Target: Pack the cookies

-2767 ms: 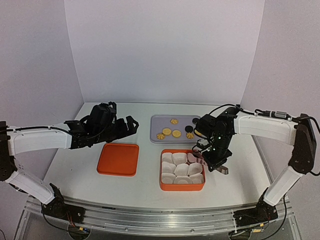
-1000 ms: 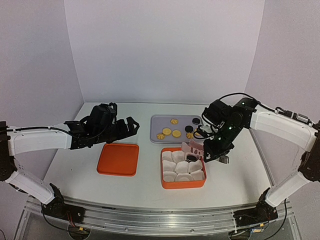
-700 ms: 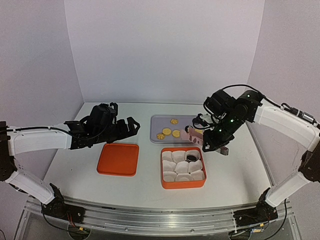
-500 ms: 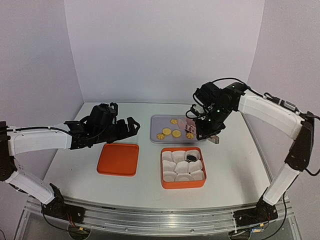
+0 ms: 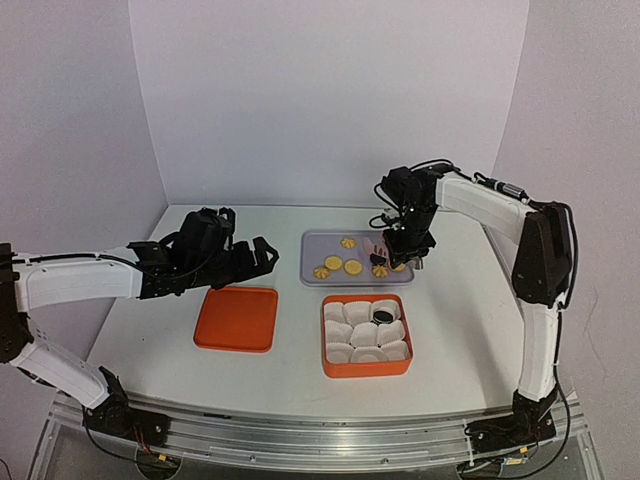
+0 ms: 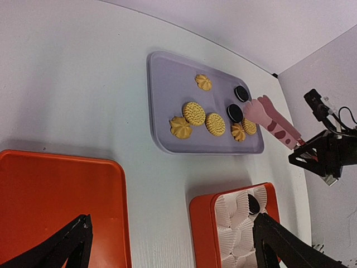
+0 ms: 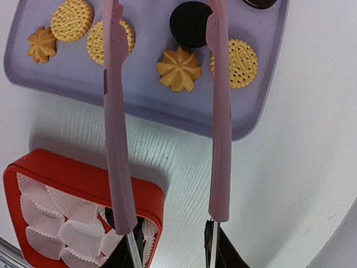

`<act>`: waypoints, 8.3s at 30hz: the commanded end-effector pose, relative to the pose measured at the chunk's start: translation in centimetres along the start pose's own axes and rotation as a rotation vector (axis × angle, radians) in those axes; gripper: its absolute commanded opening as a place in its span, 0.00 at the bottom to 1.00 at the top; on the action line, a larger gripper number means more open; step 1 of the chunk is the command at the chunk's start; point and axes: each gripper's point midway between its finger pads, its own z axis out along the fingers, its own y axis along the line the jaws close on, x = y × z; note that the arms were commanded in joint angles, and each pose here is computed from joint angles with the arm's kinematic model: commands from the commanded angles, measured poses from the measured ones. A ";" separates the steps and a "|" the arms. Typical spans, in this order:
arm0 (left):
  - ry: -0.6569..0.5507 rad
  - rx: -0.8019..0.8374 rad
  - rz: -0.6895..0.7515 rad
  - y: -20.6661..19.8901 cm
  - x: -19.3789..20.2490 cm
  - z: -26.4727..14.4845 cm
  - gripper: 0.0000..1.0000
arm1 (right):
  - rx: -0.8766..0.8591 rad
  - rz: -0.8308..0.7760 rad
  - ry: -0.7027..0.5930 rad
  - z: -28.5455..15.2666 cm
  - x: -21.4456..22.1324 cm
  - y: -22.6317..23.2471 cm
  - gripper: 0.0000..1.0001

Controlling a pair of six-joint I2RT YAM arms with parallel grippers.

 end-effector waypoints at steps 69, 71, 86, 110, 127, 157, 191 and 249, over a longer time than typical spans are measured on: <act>-0.024 0.041 -0.001 -0.5 -0.3 -0.7 1.00 | -0.242 -0.240 0.148 -6.9 14.8 7.8 0.18; -0.022 0.041 -0.001 -0.5 -0.3 -0.6 1.00 | -0.246 -0.249 0.161 -6.3 15.0 8.1 0.18; -0.015 0.044 -0.006 -0.4 -0.1 -0.7 1.00 | -0.213 -0.264 0.150 -3.3 13.1 9.0 0.18; -0.009 0.054 -0.005 -0.7 0.0 -0.4 1.00 | -0.153 -0.247 0.185 -2.0 14.0 7.9 0.20; -0.005 0.051 -0.009 -0.7 0.1 -0.2 1.00 | -0.131 -0.258 0.177 -1.5 13.9 7.6 0.24; -0.003 0.055 -0.008 -0.8 0.1 -0.2 1.00 | -0.194 -0.262 0.067 -5.1 12.6 8.5 0.32; 0.008 0.039 -0.013 -1.0 -0.2 -0.1 1.00 | 0.231 0.034 -0.075 1.1 -4.4 -5.3 0.33; 0.007 0.042 -0.027 -1.0 -0.1 -0.1 1.00 | 0.062 0.256 0.037 7.7 -5.2 -6.2 0.25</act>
